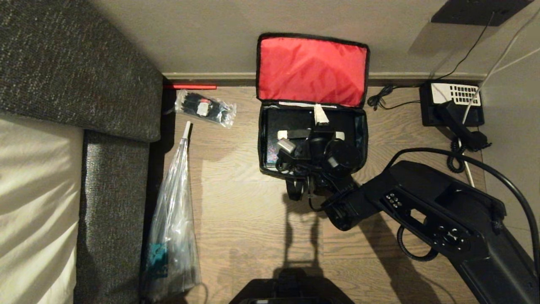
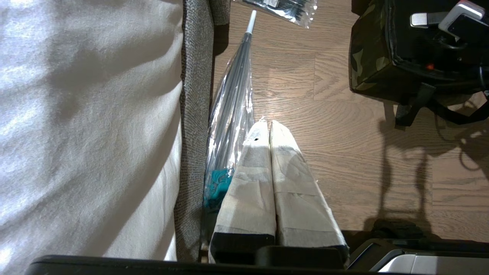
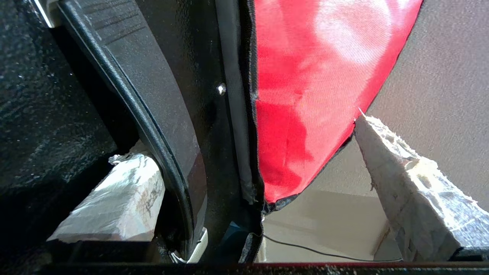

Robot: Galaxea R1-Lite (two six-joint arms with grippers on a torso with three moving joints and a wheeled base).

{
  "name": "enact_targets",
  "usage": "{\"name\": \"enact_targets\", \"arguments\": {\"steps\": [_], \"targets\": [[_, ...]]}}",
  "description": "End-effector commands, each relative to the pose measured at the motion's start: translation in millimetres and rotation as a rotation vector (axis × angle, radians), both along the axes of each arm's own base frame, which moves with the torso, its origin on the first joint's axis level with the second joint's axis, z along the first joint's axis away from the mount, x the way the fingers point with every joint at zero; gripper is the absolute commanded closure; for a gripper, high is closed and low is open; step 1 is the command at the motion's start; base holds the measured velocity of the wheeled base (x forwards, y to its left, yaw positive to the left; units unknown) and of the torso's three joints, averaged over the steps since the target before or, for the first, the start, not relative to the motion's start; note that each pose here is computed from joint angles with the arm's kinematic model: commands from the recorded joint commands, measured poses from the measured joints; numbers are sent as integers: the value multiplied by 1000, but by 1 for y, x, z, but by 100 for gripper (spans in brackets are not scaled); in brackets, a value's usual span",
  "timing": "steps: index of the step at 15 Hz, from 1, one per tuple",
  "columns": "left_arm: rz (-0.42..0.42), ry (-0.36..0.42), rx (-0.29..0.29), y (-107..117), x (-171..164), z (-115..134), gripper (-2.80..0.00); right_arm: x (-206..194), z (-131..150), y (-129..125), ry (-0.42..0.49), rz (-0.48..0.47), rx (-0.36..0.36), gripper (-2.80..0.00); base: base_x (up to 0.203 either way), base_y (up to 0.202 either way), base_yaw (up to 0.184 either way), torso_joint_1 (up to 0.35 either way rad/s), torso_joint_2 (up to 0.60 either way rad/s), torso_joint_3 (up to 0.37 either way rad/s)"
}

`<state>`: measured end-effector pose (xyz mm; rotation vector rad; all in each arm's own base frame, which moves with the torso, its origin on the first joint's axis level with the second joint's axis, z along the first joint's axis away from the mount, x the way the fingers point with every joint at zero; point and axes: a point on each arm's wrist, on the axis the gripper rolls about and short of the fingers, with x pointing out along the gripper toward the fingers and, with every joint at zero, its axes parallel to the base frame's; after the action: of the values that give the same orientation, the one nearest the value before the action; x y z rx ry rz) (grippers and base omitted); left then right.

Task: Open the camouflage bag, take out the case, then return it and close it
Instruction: Lift the black box

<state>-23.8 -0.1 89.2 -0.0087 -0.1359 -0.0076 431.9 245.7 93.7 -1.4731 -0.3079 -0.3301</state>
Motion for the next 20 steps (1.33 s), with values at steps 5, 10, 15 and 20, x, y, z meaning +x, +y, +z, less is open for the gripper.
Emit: {"name": "enact_targets", "arguments": {"steps": [5,10,15,20], "targets": [[-1,39,0,0,3,-11,0,1,-8,-2,21,5,-27,0,0,0,0,0,0,0],[1,41,0,0,3,-11,0,2,-9,-2,12,5,-18,0,0,0,0,0,0,0],[-1,40,0,0,3,-11,0,0,-4,-3,0,5,-11,0,0,0,0,0,0,0],[1,41,0,0,3,-11,0,-7,15,-6,-23,3,-7,0,0,0,0,0,0,0]]}}
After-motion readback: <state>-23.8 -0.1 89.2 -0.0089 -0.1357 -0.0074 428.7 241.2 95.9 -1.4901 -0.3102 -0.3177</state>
